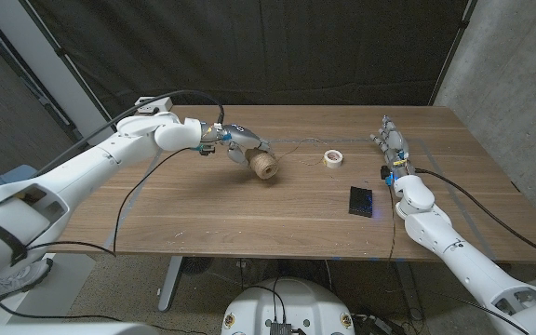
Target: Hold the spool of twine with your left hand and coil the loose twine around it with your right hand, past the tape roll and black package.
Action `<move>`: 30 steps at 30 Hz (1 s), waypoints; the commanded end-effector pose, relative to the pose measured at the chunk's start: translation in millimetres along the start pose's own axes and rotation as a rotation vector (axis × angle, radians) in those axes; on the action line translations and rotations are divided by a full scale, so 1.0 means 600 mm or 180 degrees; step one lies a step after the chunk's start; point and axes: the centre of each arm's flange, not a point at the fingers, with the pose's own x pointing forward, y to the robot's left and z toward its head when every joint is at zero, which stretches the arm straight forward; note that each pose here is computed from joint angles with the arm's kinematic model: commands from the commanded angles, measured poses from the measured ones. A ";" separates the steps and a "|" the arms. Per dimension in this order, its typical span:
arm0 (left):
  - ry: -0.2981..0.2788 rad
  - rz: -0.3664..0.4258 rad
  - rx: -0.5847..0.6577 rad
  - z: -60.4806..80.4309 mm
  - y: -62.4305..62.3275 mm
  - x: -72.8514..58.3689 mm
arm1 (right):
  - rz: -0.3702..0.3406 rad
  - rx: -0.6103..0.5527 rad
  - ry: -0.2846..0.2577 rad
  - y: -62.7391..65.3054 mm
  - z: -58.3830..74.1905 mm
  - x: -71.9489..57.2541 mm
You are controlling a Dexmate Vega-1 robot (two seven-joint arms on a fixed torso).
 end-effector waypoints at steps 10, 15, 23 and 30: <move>-0.0014 0.0132 0.0000 -0.009 0.027 0.000 | 0.0174 -0.0491 -0.0014 0.023 0.026 -0.001; -0.0008 0.0208 0.0020 -0.012 0.038 0.000 | 0.0211 -0.0596 -0.0012 0.025 0.031 -0.003; 0.0004 0.0269 0.0036 -0.014 0.049 0.001 | 0.0260 -0.0667 0.0002 0.028 0.035 -0.001; 0.0016 0.0320 0.0065 -0.015 0.061 -0.001 | 0.0342 -0.0719 0.0039 0.035 0.032 -0.001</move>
